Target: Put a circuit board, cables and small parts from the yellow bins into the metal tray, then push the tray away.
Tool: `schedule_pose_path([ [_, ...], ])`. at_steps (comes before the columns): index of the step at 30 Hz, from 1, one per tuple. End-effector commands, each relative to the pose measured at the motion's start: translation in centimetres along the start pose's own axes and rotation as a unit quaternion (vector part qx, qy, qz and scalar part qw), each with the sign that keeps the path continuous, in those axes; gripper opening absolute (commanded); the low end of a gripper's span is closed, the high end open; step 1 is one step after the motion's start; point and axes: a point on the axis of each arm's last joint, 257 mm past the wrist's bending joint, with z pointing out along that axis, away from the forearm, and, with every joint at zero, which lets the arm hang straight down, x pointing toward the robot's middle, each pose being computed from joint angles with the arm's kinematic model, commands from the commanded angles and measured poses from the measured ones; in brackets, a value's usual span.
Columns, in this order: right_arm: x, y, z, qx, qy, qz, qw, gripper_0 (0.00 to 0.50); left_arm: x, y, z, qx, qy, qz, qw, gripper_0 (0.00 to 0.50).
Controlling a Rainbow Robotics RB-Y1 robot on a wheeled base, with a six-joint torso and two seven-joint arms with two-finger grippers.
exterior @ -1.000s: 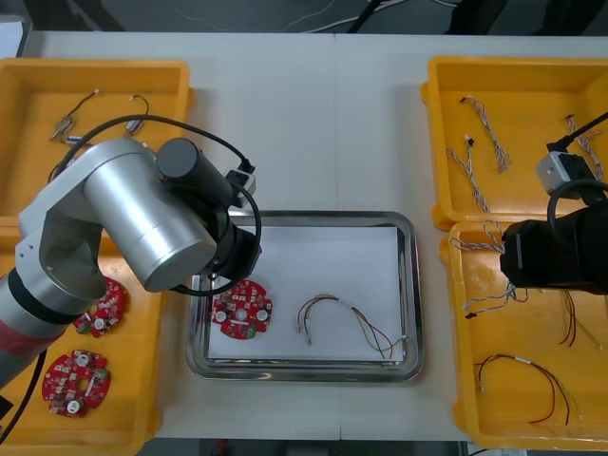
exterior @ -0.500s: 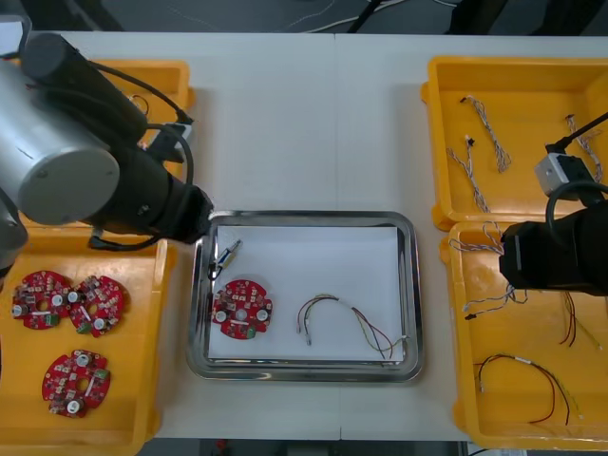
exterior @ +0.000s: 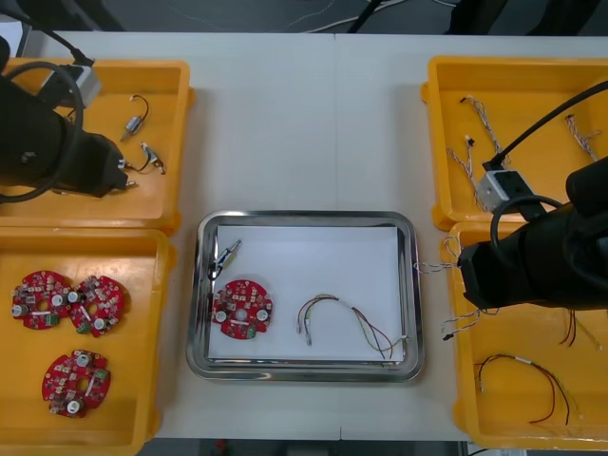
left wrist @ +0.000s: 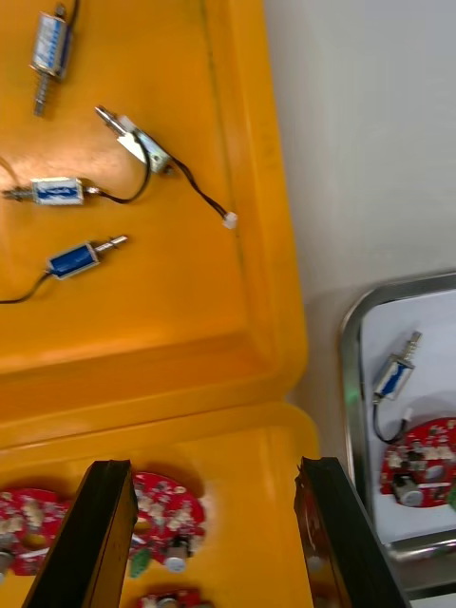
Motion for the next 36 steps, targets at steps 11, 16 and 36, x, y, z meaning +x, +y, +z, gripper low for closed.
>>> schedule_pose_path([
  [11, -2.4, 2.5, 0.8, 0.015, 0.001, -0.088, 0.996, 0.0, 0.6, 10.5, 0.3, -0.055, 0.037, 0.054, 0.9963, 0.5],
  [16, -3.7, 3.8, 2.1, 0.012, -0.003, -0.121, 0.993, 0.0, 0.0, 11.8, 1.8, -0.054, 0.03, 0.066, 0.9959, 0.5],
  [36, -8.7, 8.5, 7.8, 0.0, -0.002, -0.317, 0.948, 0.0, -1.9, 9.0, 6.8, -0.052, 0.002, 0.16, 0.9857, 0.5],
])
